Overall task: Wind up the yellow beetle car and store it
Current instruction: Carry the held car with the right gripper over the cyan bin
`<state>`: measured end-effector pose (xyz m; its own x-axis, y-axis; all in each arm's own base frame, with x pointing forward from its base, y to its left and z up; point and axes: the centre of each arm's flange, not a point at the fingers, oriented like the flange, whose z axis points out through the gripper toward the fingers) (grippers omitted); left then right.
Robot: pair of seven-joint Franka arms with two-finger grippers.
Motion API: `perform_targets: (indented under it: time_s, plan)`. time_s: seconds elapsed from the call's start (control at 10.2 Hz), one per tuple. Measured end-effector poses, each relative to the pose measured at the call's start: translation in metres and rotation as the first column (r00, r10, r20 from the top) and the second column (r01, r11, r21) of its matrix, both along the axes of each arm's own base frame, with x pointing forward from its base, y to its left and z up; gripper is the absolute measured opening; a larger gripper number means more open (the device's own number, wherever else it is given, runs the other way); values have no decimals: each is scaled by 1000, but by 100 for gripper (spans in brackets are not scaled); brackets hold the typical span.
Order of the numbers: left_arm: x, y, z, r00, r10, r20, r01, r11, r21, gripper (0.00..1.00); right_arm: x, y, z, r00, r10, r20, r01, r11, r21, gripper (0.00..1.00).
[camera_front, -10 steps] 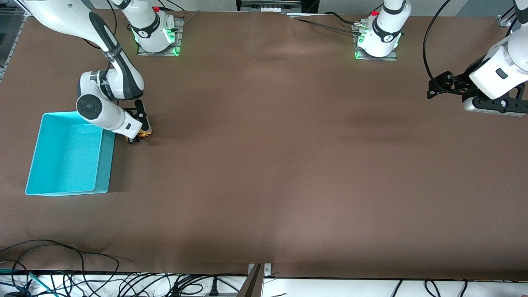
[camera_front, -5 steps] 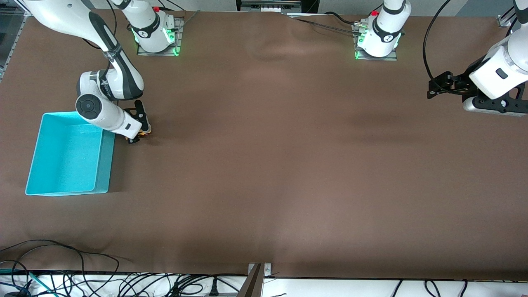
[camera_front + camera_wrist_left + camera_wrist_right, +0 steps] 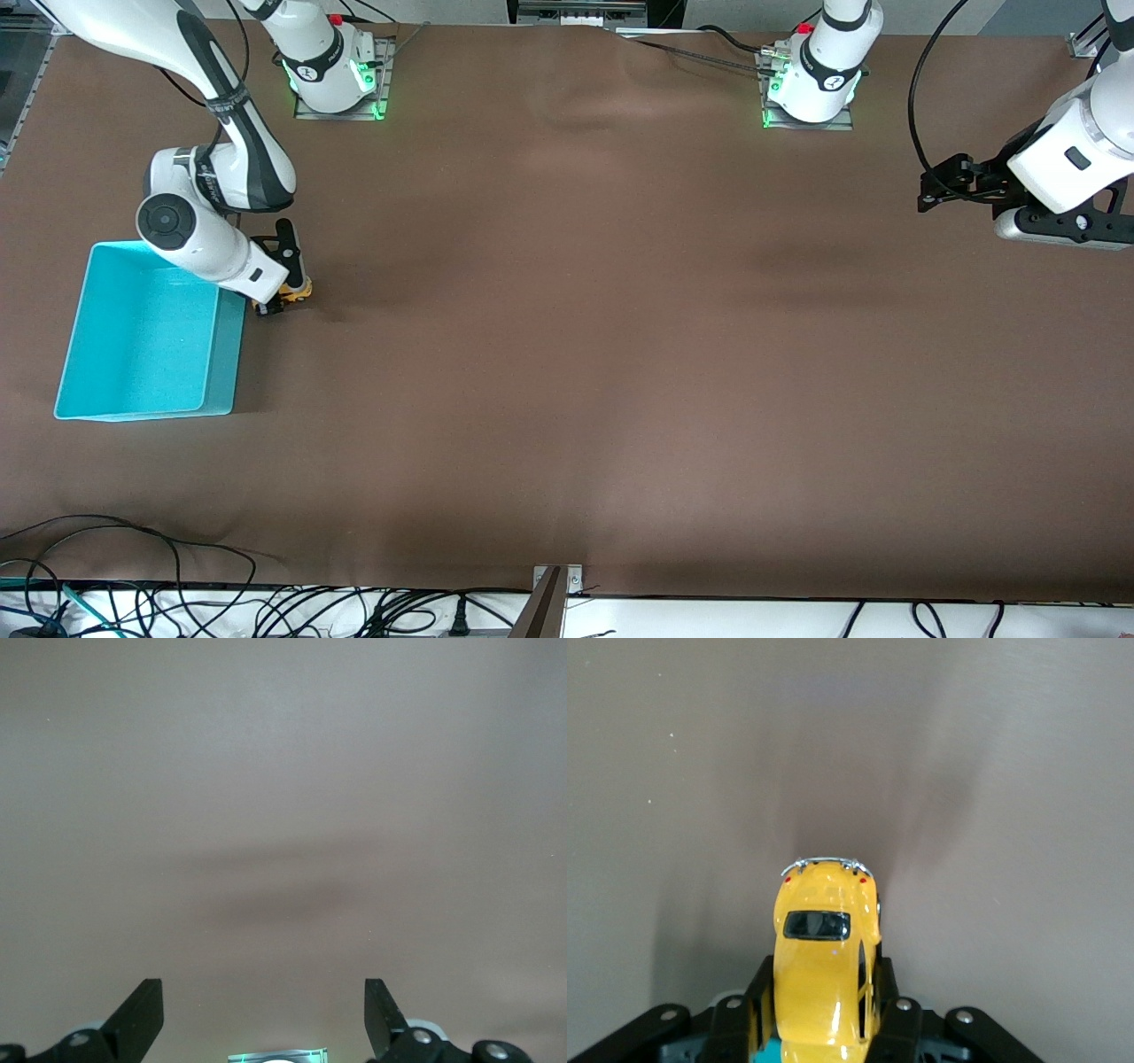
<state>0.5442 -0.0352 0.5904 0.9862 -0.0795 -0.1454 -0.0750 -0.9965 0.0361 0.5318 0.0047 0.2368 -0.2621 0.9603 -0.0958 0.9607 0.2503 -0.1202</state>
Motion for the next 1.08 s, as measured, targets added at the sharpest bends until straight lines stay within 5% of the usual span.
perform_targets:
  time_s: [0.49,1.08]
  plan:
    - [0,0,0,1000,0,0,0,1000,0,100,43,14,58,998,-48,47,48,999,6,46]
    - [0,0,0,1000,0,0,0,1000,0,100,61,-33,135,992,-124,19,124,992,-9,46]
